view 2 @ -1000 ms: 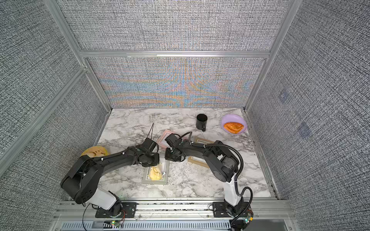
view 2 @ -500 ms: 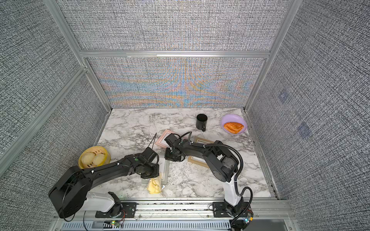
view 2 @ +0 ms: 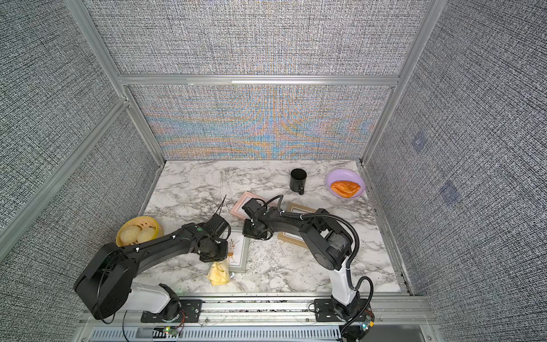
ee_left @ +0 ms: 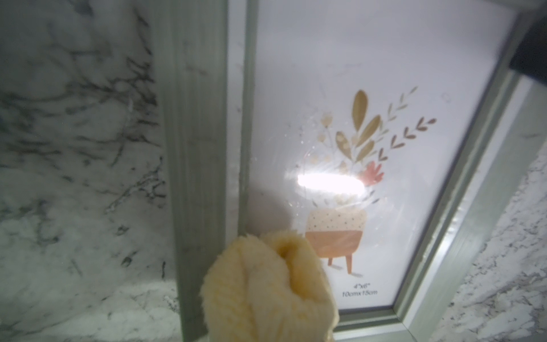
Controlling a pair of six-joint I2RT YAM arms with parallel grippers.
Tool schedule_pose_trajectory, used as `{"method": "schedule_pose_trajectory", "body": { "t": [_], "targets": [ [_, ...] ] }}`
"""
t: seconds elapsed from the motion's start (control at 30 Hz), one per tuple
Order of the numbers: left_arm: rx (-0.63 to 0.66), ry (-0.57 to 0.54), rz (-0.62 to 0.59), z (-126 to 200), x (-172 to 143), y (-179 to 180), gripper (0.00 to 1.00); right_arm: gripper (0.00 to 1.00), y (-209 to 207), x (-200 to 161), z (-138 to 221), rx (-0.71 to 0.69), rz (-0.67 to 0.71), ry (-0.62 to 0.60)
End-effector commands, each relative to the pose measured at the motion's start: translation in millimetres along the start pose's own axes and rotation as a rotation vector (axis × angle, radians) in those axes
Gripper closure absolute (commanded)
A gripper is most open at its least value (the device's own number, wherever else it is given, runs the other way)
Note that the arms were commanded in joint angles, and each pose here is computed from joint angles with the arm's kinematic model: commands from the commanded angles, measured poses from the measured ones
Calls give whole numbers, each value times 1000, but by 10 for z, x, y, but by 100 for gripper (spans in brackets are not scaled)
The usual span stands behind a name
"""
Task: Wipe the picture frame with a cloth
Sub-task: Wipe the dirt from the picture frame.
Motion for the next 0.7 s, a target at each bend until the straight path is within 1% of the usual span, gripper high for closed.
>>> {"method": "schedule_pose_trajectory", "body": {
  "t": [0.0, 0.17, 0.37, 0.43, 0.53, 0.6, 0.67],
  "targets": [
    [-124, -82, -30, 2, 169, -272, 100, 81, -340, -323, -124, -196, -8, 134],
    [-188, -164, -89, 48, 337, -503, 100, 81, -306, -306, -158, -194, -10, 133],
    [-189, -186, -105, -66, 409, -559, 100, 81, -277, -299, -164, -193, -8, 134],
    [-139, -188, -115, -89, 408, -498, 100, 81, -282, -303, -162, -198, -9, 136],
    [-19, -231, -123, 9, 423, -284, 100, 81, -294, -306, -144, -204, -11, 134],
    [41, -266, -100, 110, 458, -69, 100, 81, -299, -312, -136, -207, -10, 133],
    [64, -298, -52, 189, 493, 103, 100, 81, -305, -313, -135, -209, -10, 133]
  ]
}}
Point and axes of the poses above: each gripper's point midway between its finger pads, its own z axis back along the fingers, its own y axis along the line the jaws close on, x = y × z, the point moved 7 cm from there along z, back along the fingers, and after that the axes turned 8 degrees about z, right-handed, at the moved point
